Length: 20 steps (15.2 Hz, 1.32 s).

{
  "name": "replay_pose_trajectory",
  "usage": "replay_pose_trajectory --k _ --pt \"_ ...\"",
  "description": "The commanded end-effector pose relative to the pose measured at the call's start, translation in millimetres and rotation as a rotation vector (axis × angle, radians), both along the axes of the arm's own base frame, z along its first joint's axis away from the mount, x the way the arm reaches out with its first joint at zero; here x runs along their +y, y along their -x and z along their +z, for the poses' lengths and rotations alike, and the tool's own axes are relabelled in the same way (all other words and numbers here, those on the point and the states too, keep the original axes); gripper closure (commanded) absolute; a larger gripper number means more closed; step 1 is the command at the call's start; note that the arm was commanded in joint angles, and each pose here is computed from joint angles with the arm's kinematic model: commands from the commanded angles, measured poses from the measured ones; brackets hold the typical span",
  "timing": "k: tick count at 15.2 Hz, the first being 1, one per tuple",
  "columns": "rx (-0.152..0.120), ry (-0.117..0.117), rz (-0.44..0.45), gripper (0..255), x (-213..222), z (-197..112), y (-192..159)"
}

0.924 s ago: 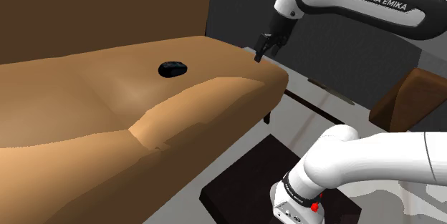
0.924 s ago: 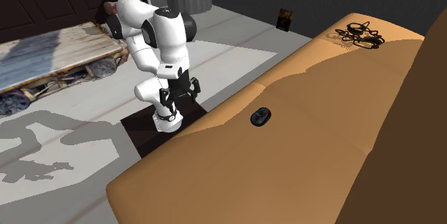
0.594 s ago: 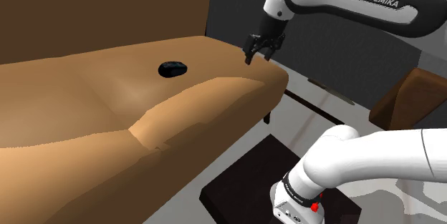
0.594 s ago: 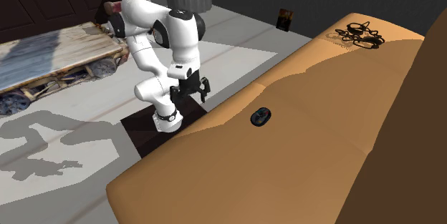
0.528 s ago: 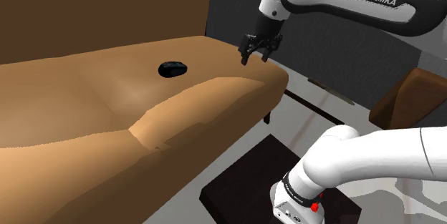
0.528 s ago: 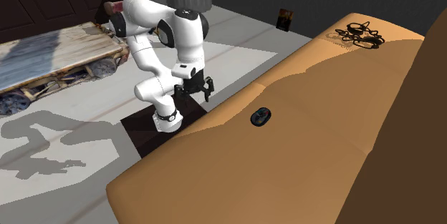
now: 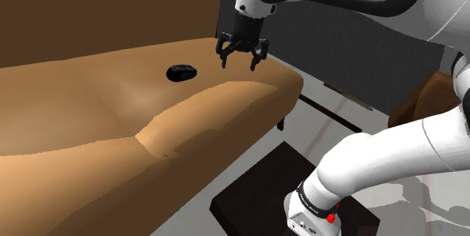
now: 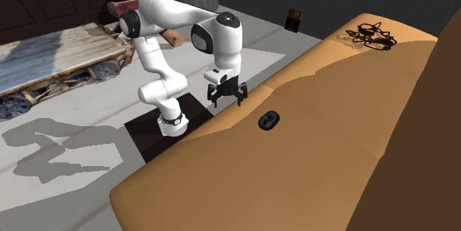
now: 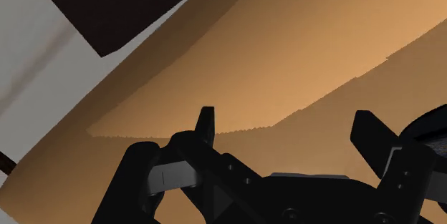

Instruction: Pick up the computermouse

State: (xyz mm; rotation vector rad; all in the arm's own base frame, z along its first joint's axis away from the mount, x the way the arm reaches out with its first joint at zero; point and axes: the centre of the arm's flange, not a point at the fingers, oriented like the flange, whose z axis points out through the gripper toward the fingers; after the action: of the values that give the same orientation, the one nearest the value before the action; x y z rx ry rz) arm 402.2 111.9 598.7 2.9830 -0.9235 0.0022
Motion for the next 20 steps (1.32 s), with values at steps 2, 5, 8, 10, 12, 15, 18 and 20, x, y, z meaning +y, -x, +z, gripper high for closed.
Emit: replay_pose_trajectory --k 2,5,8,10,12,15,18,20 --pt "0.028 -0.03 -0.153 0 27.7 -7.9 -25.4" --pt "0.054 -0.059 -0.297 0 49.5 -13.6 -57.0" --pt "0.08 -0.087 -0.44 0 66.8 -19.7 -91.2" --pt "0.098 -0.106 -0.536 0 75.6 -24.0 -115.2" --pt "0.116 -0.125 -0.632 0 82.1 -28.6 -139.8" --pt "0.118 -0.128 -0.645 0 82.8 -39.8 -143.0" --pt "0.118 -0.128 -0.645 0 82.8 -55.6 -143.0" --pt "0.118 -0.128 -0.645 0 82.8 -69.2 -143.0"
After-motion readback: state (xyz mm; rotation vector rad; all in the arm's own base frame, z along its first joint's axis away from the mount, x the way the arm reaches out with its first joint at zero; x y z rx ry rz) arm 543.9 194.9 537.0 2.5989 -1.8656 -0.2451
